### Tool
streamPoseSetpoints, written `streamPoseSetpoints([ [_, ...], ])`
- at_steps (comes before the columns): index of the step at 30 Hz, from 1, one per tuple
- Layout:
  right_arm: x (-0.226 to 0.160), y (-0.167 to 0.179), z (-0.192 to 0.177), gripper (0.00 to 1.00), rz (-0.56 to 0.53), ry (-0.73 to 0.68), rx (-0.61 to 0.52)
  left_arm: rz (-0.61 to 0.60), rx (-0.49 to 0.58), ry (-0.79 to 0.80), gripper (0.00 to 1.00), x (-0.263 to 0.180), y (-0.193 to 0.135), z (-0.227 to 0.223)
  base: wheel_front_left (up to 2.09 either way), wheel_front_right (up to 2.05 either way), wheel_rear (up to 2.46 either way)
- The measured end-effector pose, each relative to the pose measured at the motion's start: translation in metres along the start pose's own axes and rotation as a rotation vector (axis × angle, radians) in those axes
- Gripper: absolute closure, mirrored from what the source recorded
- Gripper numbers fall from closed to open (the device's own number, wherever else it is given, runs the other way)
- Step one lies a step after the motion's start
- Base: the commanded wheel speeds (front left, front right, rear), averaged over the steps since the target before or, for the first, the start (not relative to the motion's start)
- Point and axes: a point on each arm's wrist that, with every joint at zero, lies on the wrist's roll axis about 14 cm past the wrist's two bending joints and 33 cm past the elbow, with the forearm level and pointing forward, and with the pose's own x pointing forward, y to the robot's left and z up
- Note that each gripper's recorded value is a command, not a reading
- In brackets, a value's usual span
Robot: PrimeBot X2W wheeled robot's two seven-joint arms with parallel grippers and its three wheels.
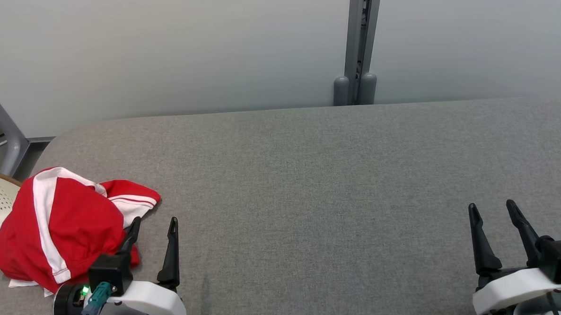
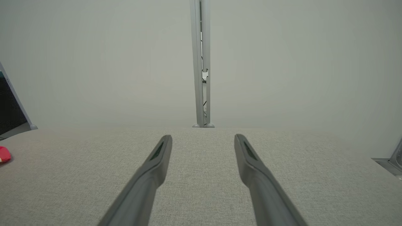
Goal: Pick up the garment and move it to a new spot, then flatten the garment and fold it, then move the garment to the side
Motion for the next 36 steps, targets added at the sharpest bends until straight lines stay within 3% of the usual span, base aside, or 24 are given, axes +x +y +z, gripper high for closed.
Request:
streamPoseSetpoints([
  [8,0.001,0.004,0.001,0.0,0.018,-0.007,-0.041,-0.003,0.037,-0.008,0.0,-0.001,0.0,0.0,0.0,0.0,0.0],
  [17,0.011,0.021,0.002,0.0,0.065,-0.016,-0.015,0.059,0.003,-0.027,0.0,-0.007,0.019,0.007,0.0,0.0,0.0],
  [36,0.043,0.156,-0.004,0.0,0.44,-0.008,0.056,0.439,-0.014,-0.066,0.0,-0.089,0.13,0.016,0.0,0.0,0.0],
])
